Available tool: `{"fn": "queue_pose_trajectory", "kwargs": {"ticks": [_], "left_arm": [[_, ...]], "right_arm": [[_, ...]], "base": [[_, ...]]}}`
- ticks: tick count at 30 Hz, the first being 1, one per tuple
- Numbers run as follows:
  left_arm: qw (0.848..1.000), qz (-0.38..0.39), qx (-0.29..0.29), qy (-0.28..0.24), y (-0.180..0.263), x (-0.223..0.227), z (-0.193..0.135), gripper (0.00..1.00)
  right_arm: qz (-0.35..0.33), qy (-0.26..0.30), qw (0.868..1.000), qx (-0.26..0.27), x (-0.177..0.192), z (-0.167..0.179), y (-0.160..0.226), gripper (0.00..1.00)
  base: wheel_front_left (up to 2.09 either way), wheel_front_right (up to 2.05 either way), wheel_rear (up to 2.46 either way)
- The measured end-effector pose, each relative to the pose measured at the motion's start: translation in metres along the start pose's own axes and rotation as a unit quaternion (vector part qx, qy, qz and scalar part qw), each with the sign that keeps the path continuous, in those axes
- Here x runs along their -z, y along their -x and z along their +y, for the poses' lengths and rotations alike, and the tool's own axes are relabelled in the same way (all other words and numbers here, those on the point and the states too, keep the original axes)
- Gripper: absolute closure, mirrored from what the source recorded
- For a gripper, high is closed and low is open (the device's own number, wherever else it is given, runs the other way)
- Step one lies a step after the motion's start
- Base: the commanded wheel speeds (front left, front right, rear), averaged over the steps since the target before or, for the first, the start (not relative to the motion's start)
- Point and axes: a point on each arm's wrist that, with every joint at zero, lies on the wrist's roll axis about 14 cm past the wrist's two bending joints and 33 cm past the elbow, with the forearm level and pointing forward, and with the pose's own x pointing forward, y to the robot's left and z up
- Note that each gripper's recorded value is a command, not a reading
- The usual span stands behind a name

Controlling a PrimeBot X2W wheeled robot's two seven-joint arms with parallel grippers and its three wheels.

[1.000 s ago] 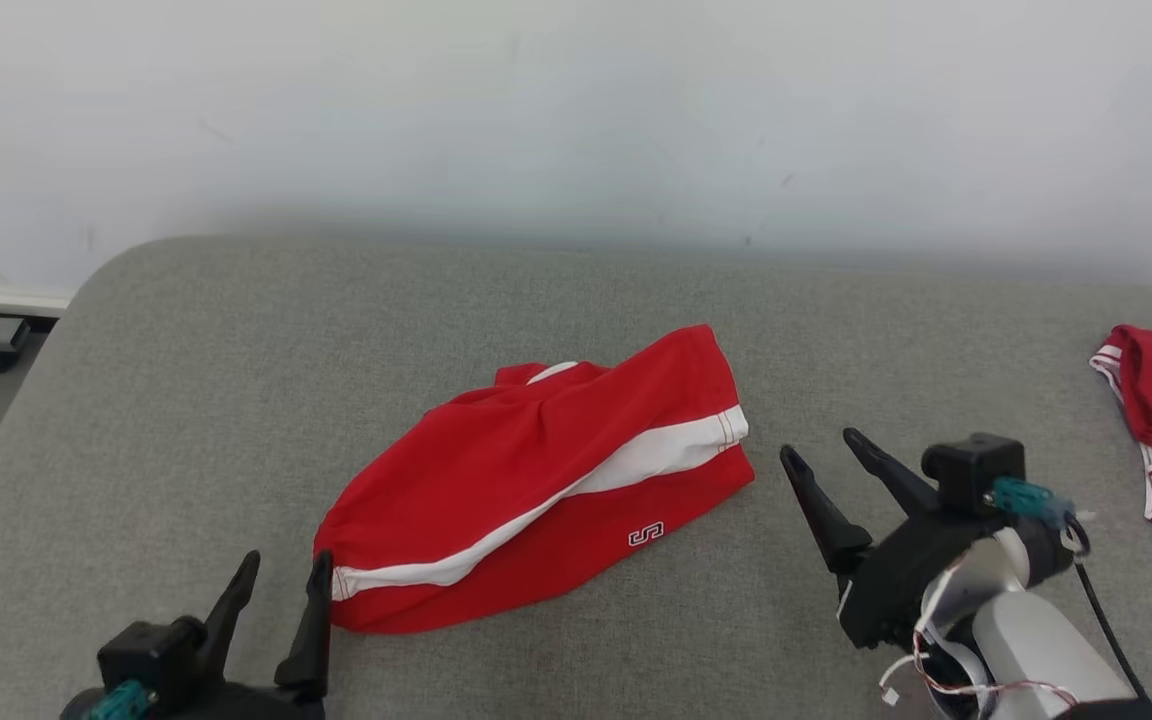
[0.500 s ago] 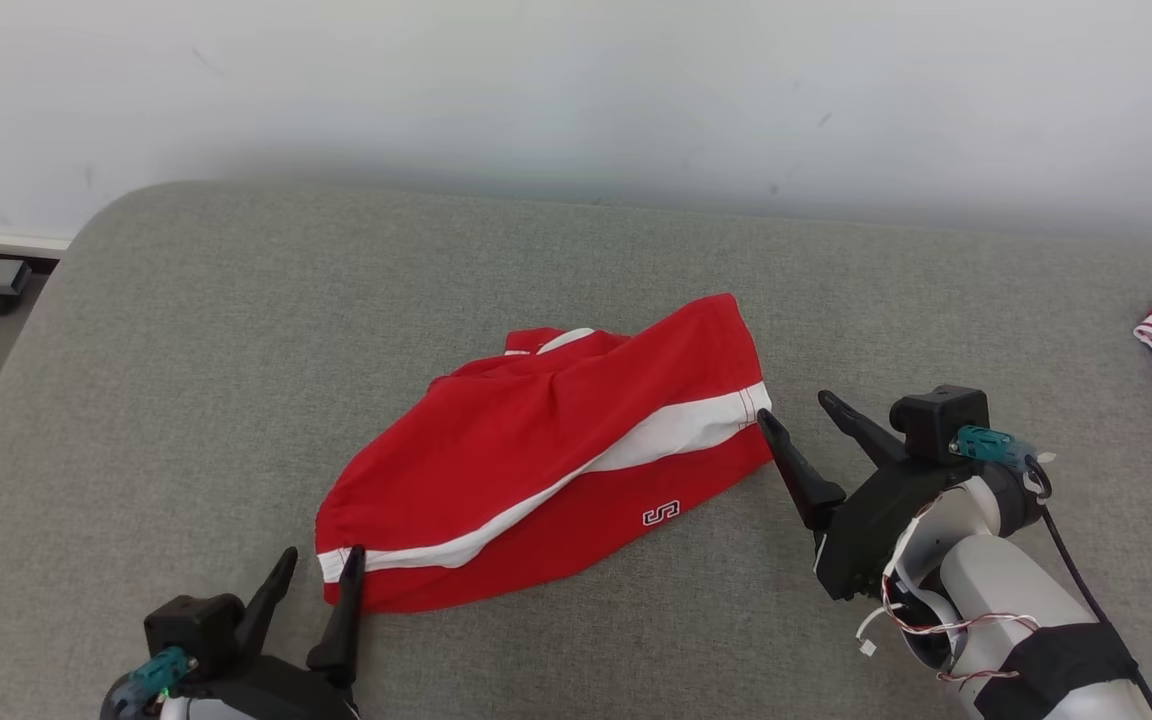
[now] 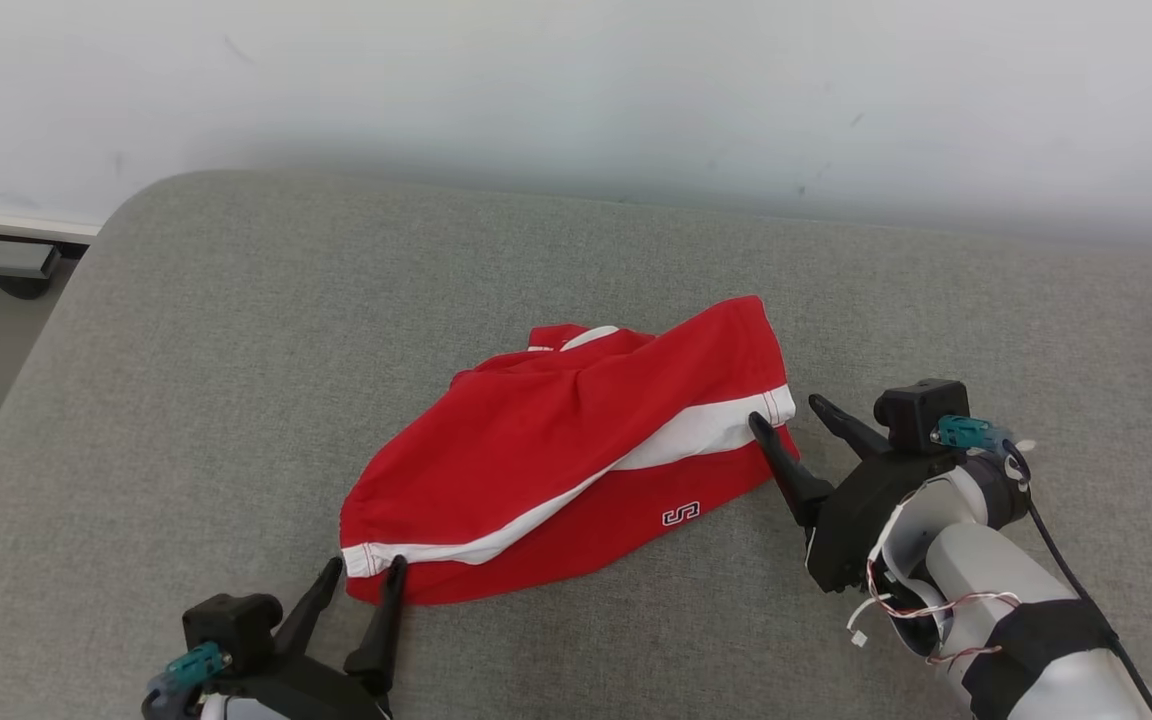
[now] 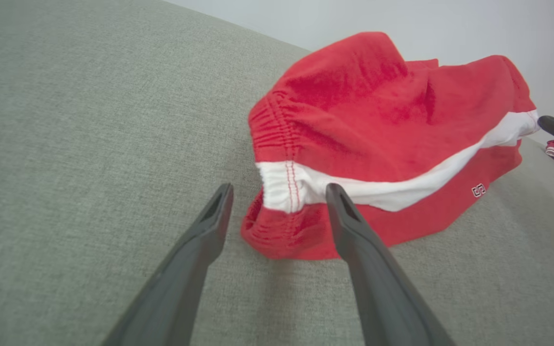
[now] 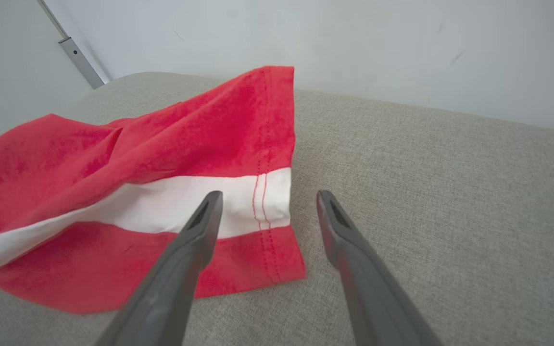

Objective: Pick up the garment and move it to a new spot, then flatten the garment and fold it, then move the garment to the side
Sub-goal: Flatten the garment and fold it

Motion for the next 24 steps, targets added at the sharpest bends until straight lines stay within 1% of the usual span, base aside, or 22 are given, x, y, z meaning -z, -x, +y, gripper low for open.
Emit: {"fn": "queue_pose_trajectory", "kwargs": {"ticks": [5,6,7,8,9,10,18,24], "left_arm": [[1.000,0.009,0.010,0.009,-0.003,0.003,-0.006,0.00],[1.000,0.010,0.011,0.010,-0.004,0.003,-0.006,0.14],[1.000,0.012,0.012,0.009,-0.005,0.003,-0.006,0.47],[1.000,0.010,0.013,0.010,-0.006,0.003,-0.007,0.69],[1.000,0.011,0.014,0.009,-0.007,0.003,-0.007,0.98],[1.000,0.009,0.015,0.009,-0.008,0.002,-0.007,1.00],[1.000,-0.007,0.022,0.003,-0.011,-0.006,-0.009,1.00],[0.999,-0.032,0.034,-0.010,-0.010,-0.022,-0.011,1.00]], "right_arm": [[0.022,0.007,1.000,-0.002,0.006,0.002,-0.008,0.00],[0.025,0.009,1.000,-0.003,0.006,0.002,-0.009,0.06],[0.028,0.009,1.000,-0.003,0.008,0.002,-0.010,0.33],[0.030,0.010,1.000,-0.004,0.008,0.003,-0.010,0.64],[0.029,0.009,1.000,-0.006,0.008,0.004,-0.011,1.00],[0.026,0.007,1.000,-0.008,0.008,0.005,-0.012,1.00],[0.012,0.004,1.000,-0.013,0.004,0.007,-0.012,1.00],[-0.019,-0.010,1.000,-0.020,-0.015,0.011,-0.010,1.00]], "base": [[0.00,0.00,0.00],[0.00,0.00,0.00],[0.00,0.00,0.00],[0.00,0.00,0.00],[0.00,0.00,0.00],[0.00,0.00,0.00],[0.00,0.00,0.00],[0.00,0.00,0.00]]}}
